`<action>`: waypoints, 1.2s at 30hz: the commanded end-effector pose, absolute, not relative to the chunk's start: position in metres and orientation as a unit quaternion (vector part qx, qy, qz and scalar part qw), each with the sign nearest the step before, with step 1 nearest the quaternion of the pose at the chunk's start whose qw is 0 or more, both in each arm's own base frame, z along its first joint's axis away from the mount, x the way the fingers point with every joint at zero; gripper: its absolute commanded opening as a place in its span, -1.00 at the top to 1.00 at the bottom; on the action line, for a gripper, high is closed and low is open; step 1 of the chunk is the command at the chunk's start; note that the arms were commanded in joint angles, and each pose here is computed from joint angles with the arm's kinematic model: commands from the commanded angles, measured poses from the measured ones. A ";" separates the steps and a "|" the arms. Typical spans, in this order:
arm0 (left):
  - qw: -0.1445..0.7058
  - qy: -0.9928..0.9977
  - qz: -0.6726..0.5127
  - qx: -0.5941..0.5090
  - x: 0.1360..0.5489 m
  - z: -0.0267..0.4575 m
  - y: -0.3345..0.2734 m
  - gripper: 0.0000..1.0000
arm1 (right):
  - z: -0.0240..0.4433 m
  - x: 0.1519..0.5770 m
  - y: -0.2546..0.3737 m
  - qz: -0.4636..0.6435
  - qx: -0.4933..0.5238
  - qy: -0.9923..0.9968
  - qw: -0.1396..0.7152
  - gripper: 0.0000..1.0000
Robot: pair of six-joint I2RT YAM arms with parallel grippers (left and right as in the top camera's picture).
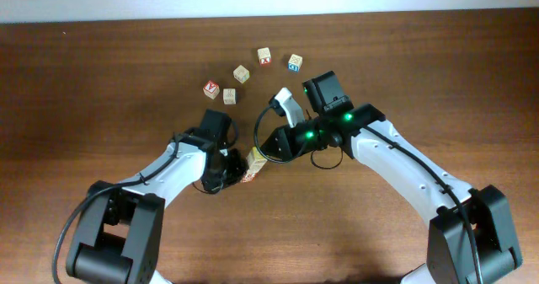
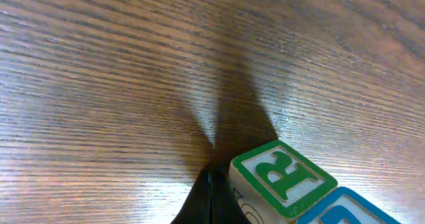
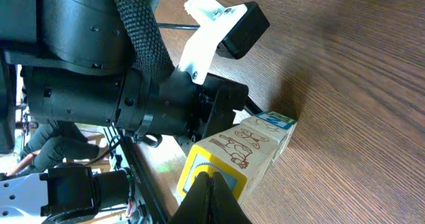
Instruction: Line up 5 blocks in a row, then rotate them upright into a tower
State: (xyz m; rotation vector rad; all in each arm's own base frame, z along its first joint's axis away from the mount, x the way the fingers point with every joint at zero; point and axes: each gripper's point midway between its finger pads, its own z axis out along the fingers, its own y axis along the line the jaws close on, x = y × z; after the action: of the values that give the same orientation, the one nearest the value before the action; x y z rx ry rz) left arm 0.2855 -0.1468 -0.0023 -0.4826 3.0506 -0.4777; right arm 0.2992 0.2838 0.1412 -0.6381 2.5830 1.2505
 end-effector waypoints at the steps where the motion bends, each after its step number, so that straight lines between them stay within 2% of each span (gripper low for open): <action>1: -0.015 0.967 -0.197 -0.160 0.278 -0.004 -0.159 1.00 | 0.095 0.284 0.280 0.374 -0.204 0.903 0.053 0.92; 7: -0.017 0.966 -0.197 -0.167 0.277 -0.005 -0.160 1.00 | 0.091 0.282 0.285 0.355 -0.203 0.911 0.057 0.92; 16: -0.041 0.940 -0.239 -0.241 0.271 -0.018 -0.137 1.00 | 0.088 0.285 0.290 0.338 -0.197 0.918 0.069 0.92; 26: -0.040 0.940 -0.240 -0.240 0.271 -0.018 -0.137 1.00 | 0.085 0.297 0.296 0.307 -0.183 0.928 0.106 0.92; 30: -0.035 0.940 -0.227 -0.254 0.274 -0.020 -0.116 1.00 | 0.082 0.296 0.293 0.299 -0.180 0.932 0.101 0.92; 36: -0.029 0.945 -0.224 -0.237 0.274 -0.021 -0.114 1.00 | 0.094 0.294 0.300 0.318 -0.186 0.925 0.096 0.92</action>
State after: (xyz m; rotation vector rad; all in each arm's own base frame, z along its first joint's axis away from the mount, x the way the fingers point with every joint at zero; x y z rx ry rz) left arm 0.2863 -0.1280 -0.0047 -0.7492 2.9835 -0.8410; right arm 0.2945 0.3191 0.1464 -0.6219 2.5752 1.1403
